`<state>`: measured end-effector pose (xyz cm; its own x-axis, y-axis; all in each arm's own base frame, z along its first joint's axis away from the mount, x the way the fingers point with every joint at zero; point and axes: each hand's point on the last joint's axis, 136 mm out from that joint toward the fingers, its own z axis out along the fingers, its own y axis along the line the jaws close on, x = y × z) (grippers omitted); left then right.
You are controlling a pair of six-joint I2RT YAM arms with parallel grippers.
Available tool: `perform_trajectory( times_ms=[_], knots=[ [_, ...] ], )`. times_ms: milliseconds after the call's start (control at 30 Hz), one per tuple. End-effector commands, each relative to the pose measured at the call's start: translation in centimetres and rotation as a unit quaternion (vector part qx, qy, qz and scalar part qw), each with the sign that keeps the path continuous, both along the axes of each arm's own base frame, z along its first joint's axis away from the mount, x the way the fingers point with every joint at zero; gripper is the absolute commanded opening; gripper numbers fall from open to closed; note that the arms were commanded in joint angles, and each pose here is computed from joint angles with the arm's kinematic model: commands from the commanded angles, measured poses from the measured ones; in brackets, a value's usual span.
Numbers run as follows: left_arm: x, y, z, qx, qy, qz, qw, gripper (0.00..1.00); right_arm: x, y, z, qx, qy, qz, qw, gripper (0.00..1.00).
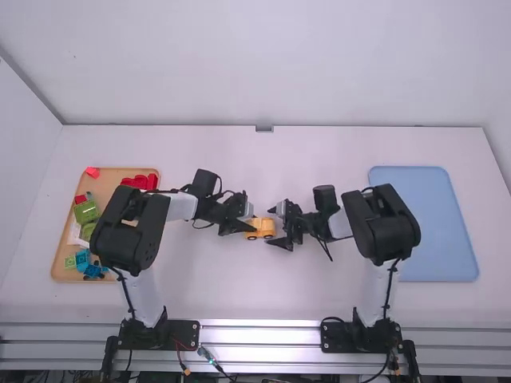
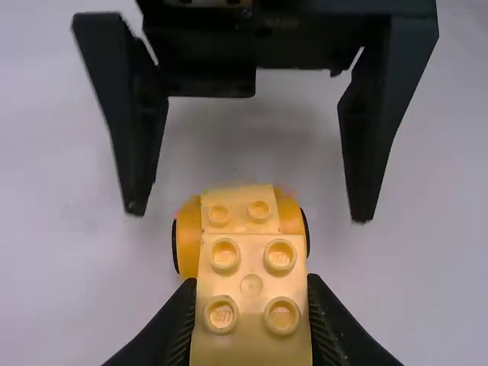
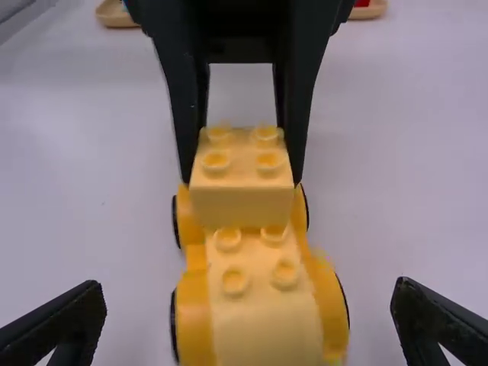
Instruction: Assemble lego blocks to make yellow taxi
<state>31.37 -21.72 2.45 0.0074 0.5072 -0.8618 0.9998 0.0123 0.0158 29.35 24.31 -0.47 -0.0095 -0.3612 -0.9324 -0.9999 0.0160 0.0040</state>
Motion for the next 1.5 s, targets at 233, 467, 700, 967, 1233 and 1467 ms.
perform_trajectory(
  times_ms=[233,467,700,967,1233,1467],
  knots=[
    [0.1,1.0,0.3,0.019,0.016,0.025,0.999,0.05,0.5,0.8,-0.6,-0.029,-0.018,0.025,0.999,1.00],
    [-0.4,1.4,-0.1,0.039,0.030,0.031,0.998,0.05,-0.1,0.9,-1.4,-0.046,-0.024,0.031,0.998,0.94],
    [-0.9,0.9,-0.8,0.045,0.018,0.023,0.999,0.10,-0.8,2.1,-2.0,-0.065,-0.037,0.044,0.996,0.75],
    [-1.0,0.6,-1.3,0.038,-0.016,0.020,0.999,0.15,-0.7,2.1,-2.2,-0.074,-0.025,0.034,0.996,0.59],
    [-0.7,1.1,-2.0,0.059,-0.021,0.030,0.998,0.17,-1.1,1.6,-2.6,-0.081,-0.012,0.035,0.996,0.54],
    [-1.1,1.1,-2.1,0.061,-0.012,0.029,0.998,0.19,-1.5,1.7,-2.7,-0.083,-0.016,0.045,0.995,0.54]
  ],
)
